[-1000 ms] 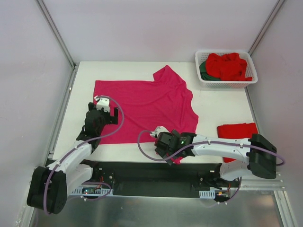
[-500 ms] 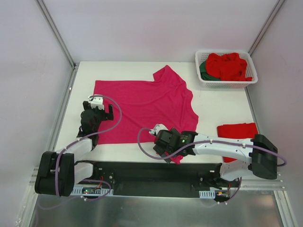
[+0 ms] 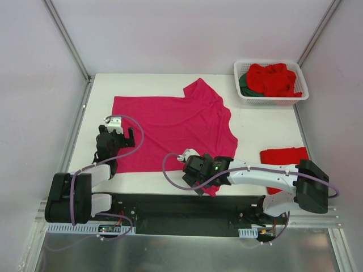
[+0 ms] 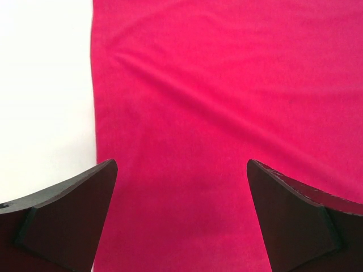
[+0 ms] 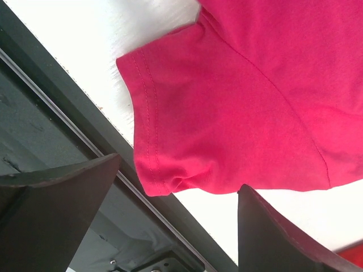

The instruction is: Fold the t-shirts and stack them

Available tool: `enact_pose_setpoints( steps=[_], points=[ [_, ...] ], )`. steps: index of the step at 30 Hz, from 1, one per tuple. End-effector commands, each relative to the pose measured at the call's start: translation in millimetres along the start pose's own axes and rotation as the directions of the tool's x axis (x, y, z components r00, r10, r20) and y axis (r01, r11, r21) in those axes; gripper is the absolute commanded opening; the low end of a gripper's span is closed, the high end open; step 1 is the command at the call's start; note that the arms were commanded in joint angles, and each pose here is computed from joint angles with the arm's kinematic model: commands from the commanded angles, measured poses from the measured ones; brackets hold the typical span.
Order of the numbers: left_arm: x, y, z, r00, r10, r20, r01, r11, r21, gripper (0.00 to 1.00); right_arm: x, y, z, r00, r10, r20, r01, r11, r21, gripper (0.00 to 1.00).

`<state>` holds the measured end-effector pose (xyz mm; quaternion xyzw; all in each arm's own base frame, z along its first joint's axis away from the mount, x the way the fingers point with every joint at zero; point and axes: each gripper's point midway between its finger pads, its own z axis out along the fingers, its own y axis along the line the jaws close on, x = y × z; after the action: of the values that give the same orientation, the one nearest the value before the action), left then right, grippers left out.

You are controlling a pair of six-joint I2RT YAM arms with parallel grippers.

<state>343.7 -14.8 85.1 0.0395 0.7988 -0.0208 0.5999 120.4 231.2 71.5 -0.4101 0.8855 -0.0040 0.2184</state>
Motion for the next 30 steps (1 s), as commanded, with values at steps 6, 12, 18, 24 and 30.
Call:
enact_pose_setpoints(
  steps=[6,12,18,24,30],
  points=[
    [-1,30,1,0.991,-0.051,0.123,0.074,0.979,-0.19,0.99,-21,4,-4,0.999,0.013,0.039,-0.012,1.0,-0.027,0.94],
    [1,17,6,0.994,-0.066,0.092,0.077,0.99,-0.119,0.99,-22,3,-5,0.999,0.014,0.049,-0.012,0.999,-0.031,0.94],
    [2,9,7,0.997,-0.027,0.076,0.032,0.997,-0.069,0.99,-25,4,-5,0.998,0.012,0.064,-0.009,0.999,-0.042,0.95],
    [2,10,8,0.997,-0.025,0.076,0.031,0.997,-0.069,0.99,-26,4,-6,0.997,0.008,0.074,-0.005,0.999,-0.046,0.95],
    [2,10,8,0.997,-0.027,0.075,0.033,0.997,-0.069,0.99,-35,6,-6,0.996,0.002,0.088,0.002,0.999,-0.046,0.95]
  ],
)
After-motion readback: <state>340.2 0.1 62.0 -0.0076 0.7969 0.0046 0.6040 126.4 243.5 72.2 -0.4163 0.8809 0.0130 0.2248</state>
